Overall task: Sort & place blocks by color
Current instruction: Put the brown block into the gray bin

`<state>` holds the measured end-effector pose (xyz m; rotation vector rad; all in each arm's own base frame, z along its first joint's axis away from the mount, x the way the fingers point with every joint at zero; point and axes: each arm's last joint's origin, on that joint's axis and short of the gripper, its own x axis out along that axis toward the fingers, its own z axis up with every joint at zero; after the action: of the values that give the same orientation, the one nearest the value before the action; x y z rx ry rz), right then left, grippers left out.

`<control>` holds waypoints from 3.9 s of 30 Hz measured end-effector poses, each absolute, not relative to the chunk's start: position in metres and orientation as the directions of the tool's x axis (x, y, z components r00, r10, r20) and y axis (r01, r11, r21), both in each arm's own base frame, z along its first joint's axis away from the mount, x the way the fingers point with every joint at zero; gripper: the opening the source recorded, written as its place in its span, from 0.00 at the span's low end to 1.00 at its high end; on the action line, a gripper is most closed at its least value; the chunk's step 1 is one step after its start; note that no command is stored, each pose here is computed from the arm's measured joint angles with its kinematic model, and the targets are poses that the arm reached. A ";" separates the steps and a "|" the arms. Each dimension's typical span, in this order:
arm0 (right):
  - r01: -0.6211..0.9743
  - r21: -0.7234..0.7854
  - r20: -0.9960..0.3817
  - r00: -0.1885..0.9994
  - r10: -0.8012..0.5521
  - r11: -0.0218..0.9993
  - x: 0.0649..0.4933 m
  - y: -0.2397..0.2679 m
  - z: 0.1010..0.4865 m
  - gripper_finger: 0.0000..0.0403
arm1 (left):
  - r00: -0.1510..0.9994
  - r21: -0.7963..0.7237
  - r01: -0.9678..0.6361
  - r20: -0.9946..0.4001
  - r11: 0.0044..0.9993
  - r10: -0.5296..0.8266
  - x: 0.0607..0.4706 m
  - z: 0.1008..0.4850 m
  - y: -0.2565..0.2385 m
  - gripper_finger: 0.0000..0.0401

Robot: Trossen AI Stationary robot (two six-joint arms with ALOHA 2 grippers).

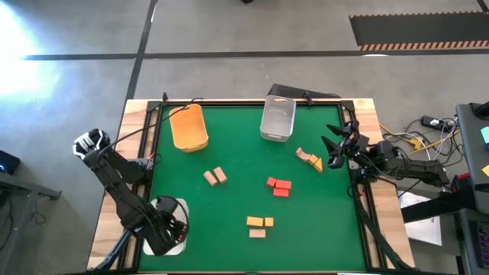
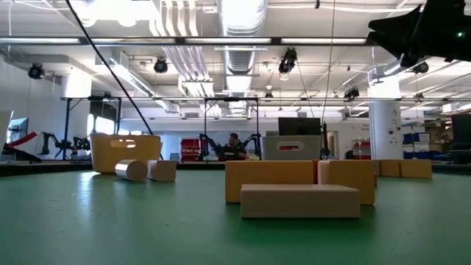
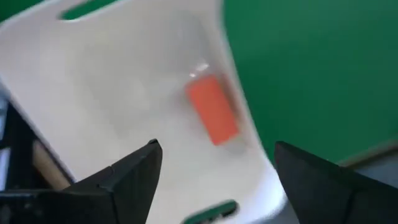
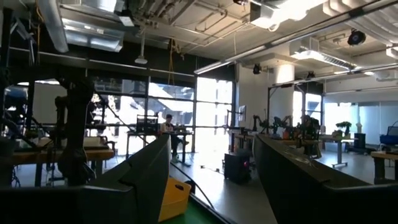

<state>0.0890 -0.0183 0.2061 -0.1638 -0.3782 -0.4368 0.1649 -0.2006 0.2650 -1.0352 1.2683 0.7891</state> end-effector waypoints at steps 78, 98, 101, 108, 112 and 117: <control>0.212 0.078 0.502 0.836 -0.222 0.974 0.086 -0.013 0.216 0.54 | 0.936 0.290 -0.118 -0.287 0.950 0.204 0.188 0.246 -0.014 0.01; 0.018 0.215 0.604 0.783 -0.147 0.976 0.104 -0.011 0.228 0.54 | 0.974 0.435 -0.214 0.032 0.875 0.223 0.189 0.281 -0.014 0.01; 0.038 0.217 0.521 0.841 -0.149 0.976 0.124 -0.013 0.230 0.54 | 0.974 0.435 -0.214 0.032 0.875 0.223 0.190 0.281 -0.014 0.01; 0.128 0.172 0.405 0.895 -0.188 0.977 0.174 -0.018 0.256 0.54 | 0.974 0.450 -0.217 0.040 0.866 0.223 0.189 0.280 -0.014 0.01; 0.157 0.221 0.226 0.952 -0.208 0.962 0.199 -0.020 0.265 0.54 | 0.974 0.450 -0.217 0.041 0.866 0.223 0.189 0.280 -0.014 0.01; 0.375 0.286 -0.147 0.927 -0.346 0.882 0.216 -0.026 0.276 0.54 | 0.974 0.453 -0.215 0.038 0.865 0.223 0.189 0.280 -0.014 0.01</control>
<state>0.2158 -0.0258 0.2761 0.3166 0.0926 -0.3759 0.1893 -0.0137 0.2796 0.4724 0.0161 0.2296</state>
